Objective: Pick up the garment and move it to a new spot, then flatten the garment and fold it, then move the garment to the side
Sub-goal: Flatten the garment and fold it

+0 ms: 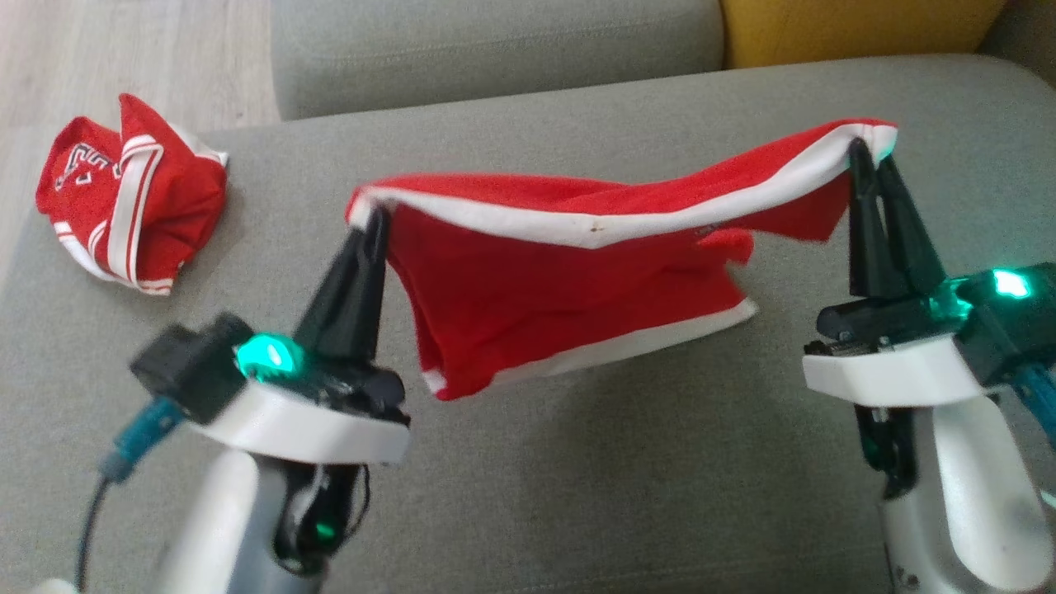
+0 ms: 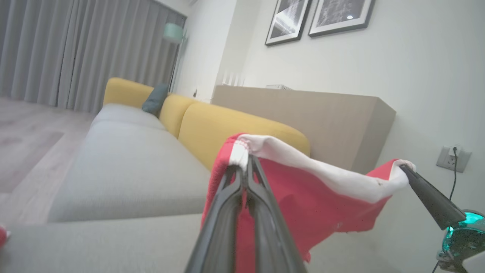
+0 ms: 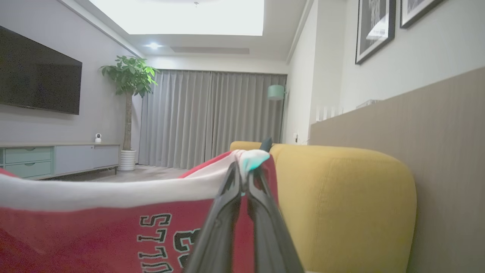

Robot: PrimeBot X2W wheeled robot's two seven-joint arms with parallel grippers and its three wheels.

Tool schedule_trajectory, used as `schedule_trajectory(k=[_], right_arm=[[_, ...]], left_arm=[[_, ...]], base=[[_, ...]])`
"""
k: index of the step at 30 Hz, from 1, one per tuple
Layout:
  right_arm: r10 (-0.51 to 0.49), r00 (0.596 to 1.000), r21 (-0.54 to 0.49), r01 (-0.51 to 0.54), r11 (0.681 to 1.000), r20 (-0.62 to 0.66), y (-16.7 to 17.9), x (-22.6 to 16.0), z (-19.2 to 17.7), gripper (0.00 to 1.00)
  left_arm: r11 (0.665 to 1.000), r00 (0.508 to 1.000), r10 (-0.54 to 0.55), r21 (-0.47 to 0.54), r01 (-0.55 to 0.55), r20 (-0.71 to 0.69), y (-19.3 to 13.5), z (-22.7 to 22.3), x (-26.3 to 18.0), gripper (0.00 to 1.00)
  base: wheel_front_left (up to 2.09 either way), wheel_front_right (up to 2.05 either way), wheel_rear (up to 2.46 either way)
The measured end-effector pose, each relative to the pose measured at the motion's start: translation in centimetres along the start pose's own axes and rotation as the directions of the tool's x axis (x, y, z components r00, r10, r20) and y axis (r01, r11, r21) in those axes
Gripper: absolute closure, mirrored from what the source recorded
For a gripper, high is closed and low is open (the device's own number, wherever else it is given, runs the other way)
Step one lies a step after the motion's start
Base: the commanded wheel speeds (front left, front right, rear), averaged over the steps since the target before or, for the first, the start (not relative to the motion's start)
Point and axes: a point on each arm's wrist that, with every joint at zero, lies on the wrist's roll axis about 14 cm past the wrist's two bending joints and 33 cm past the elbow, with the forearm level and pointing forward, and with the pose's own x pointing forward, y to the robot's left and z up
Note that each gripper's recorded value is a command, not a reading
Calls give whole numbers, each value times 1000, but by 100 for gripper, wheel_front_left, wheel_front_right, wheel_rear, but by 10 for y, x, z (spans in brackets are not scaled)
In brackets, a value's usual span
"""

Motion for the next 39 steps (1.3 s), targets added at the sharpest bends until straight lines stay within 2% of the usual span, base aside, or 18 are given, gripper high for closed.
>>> schedule_trajectory(k=[6, 11, 16, 20, 24, 28, 30, 33, 36, 39], right_arm=[[4, 999, -33, -2, 999, 51, 0, 5, 30, 100], [0, 1000, -24, 0, 1000, -21, -4, 21, 13, 100], [18, 998, -30, -19, 999, -55, -12, 72, -8, 100], [18, 999, -44, -19, 999, -27, -20, 126, -15, 100], [-18, 999, -72, 22, 997, 48, -40, 173, -9, 100], [-43, 997, -78, 48, 996, 62, -54, 197, -21, 100], [-30, 999, -63, 31, 998, 26, -50, 200, -42, 100], [5, 997, -22, -6, 1000, -75, -37, 188, -89, 100], [21, 985, 20, -18, 1000, -174, -27, 160, -134, 100], [9, 964, 68, 9, 998, -264, -23, 121, -169, 100]], left_arm=[[992, 993, -103, 81, 98, 65, -18, 45, 21, 100], [989, 994, -109, 100, 107, 14, -1, 49, 50, 100], [985, 994, -59, 154, 73, -95, 43, 27, 94, 100], [974, 993, -37, 217, 60, -109, 71, 24, 145, 100], [957, 998, -60, 283, 66, -27, 84, 37, 195, 100], [961, 996, -70, 272, 50, 64, 97, 39, 228, 100], [968, 996, -53, 248, 35, 67, 108, 22, 235, 100], [983, 1000, 4, 182, 1, -30, 131, -34, 227, 100], [995, 987, 79, 77, -69, -139, 154, -95, 199, 100], [991, 962, 127, -18, -135, -240, 162, -145, 161, 100]], base=[[0, 0, 0], [0, 0, 0], [0, 0, 0], [0, 0, 0], [0, 0, 0], [0, 0, 0], [0, 0, 0], [0, 0, 0], [0, 0, 0], [0, 0, 0]])
